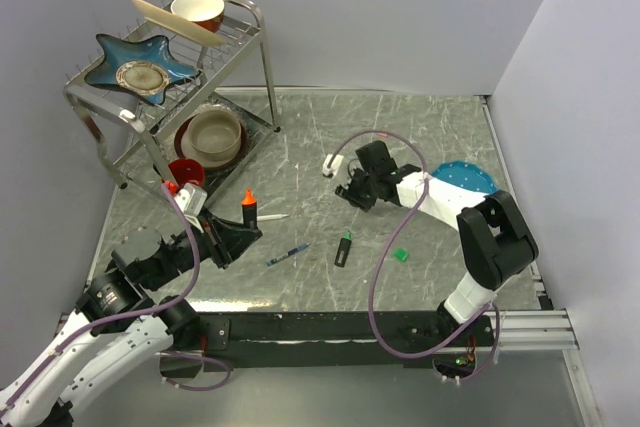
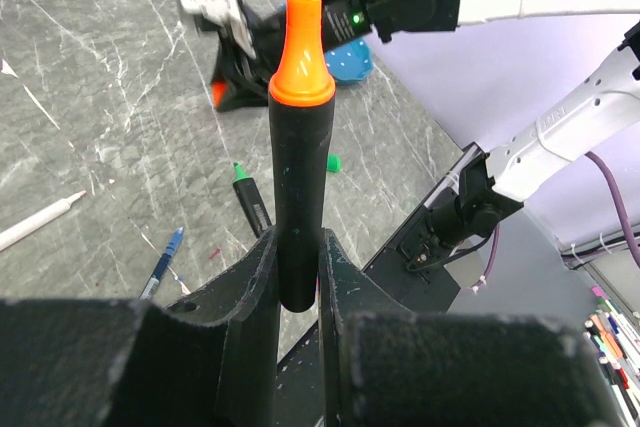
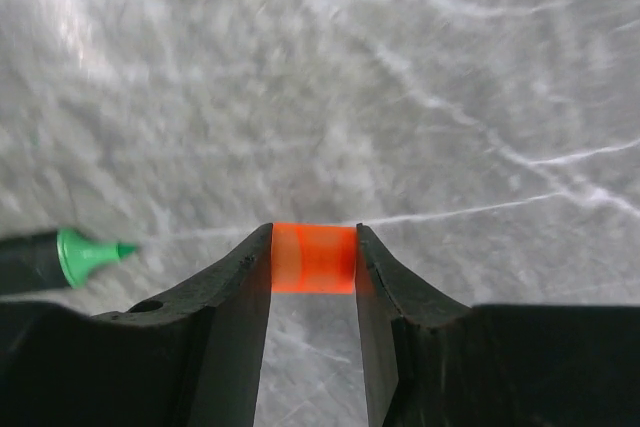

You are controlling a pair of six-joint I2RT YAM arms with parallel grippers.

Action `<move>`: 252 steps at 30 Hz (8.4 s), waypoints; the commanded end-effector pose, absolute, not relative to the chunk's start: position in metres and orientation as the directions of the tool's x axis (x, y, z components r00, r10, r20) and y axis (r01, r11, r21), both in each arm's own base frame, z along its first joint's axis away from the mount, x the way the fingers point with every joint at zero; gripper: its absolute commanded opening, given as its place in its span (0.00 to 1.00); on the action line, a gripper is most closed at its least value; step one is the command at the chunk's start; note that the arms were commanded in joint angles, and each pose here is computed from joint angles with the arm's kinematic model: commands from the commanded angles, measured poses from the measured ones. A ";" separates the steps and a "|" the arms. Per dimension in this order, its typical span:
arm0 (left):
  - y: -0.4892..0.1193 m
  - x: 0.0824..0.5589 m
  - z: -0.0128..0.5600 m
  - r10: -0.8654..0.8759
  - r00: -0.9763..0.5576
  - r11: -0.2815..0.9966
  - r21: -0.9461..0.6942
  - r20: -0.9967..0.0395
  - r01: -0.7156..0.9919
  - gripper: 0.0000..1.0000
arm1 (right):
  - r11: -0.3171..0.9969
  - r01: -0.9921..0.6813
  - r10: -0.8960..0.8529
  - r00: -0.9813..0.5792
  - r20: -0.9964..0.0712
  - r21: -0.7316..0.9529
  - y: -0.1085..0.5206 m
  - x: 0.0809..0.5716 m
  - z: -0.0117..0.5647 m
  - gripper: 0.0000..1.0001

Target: Insert the pens into the pen caps

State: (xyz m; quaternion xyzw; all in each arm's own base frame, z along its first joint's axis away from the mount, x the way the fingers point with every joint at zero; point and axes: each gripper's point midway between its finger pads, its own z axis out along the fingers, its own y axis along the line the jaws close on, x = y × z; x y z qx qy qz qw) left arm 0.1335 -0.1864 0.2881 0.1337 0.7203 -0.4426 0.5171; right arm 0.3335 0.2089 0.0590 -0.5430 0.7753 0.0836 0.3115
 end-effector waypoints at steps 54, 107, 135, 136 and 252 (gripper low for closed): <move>-0.182 0.135 0.295 -0.290 -0.397 0.579 -0.490 -0.871 0.651 0.01 | 0.814 0.543 0.571 -0.682 -0.457 0.207 0.200 0.359 0.089 0.53; -0.182 0.137 0.295 -0.295 -0.402 0.585 -0.497 -0.867 0.641 0.01 | 0.829 0.559 0.508 -0.746 -0.431 0.008 0.225 0.350 0.018 0.53; -0.243 0.140 0.252 -0.214 -0.636 0.437 -0.655 -0.741 0.616 0.01 | 0.941 0.295 0.337 -0.783 -0.523 0.165 0.223 0.338 0.049 0.00; -0.242 0.142 0.246 -0.217 -0.639 0.451 -0.656 -0.738 0.605 0.01 | 0.945 0.261 0.327 -0.773 -0.544 0.197 0.227 0.341 0.061 0.00; -0.251 0.114 0.274 -0.261 -0.524 0.222 -0.579 -0.811 0.785 0.01 | 0.642 -0.597 0.242 -0.439 -0.865 0.482 0.327 0.138 0.346 0.77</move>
